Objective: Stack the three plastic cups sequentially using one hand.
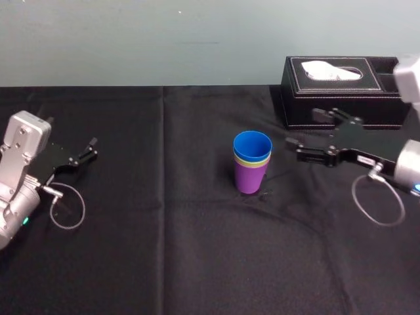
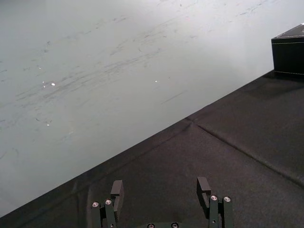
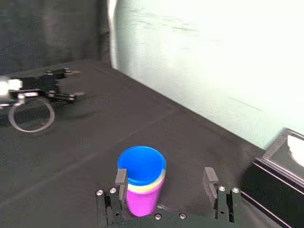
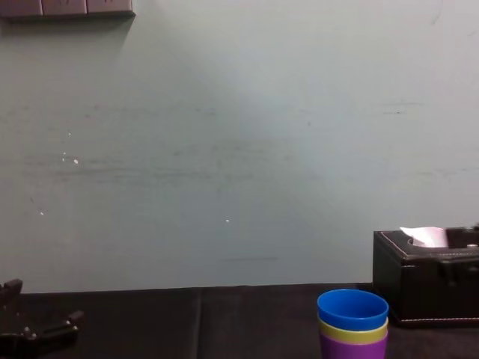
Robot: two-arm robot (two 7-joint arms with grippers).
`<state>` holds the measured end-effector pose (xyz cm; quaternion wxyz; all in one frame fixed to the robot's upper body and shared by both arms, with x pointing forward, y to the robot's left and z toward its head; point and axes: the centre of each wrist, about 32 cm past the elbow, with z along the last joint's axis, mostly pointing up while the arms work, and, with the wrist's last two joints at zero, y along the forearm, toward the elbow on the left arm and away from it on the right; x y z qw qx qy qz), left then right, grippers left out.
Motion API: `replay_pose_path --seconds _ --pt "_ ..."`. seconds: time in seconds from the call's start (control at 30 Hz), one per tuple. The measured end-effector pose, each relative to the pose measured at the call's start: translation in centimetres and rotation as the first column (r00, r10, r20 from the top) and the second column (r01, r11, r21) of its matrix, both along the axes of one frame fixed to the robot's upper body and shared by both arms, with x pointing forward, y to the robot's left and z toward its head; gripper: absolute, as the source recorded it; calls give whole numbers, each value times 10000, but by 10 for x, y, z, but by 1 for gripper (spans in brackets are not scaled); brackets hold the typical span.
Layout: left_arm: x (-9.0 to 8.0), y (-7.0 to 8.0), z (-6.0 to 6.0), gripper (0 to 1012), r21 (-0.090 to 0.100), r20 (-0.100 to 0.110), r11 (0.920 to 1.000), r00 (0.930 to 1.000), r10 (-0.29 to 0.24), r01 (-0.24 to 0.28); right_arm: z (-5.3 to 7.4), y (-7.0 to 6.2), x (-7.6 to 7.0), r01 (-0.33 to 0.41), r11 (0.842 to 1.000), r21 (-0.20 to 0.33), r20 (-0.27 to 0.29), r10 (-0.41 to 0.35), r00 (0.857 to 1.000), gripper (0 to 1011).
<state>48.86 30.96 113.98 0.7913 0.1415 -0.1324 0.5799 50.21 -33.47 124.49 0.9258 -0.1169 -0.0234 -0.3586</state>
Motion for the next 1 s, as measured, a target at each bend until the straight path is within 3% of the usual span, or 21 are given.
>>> replay_pose_path --seconds 0.1,0.23,0.7,1.0 --pt "0 0 0 1011 1 0 10000 10000 1 -1 -9 -9 -15 662 9977 -137 177 -660 9977 1000" --pt "0 0 0 1011 0 1 10000 10000 0 0 -18 -17 -24 1176 9926 -307 192 -1170 9929 1000" --pt "0 0 0 1011 1 0 10000 10000 0 0 -59 -39 -33 2188 9743 -537 -569 -2218 9734 1000" --pt "0 0 0 1011 1 0 10000 10000 0 0 -57 -39 -33 2143 9753 -531 -522 -2171 9748 1000"
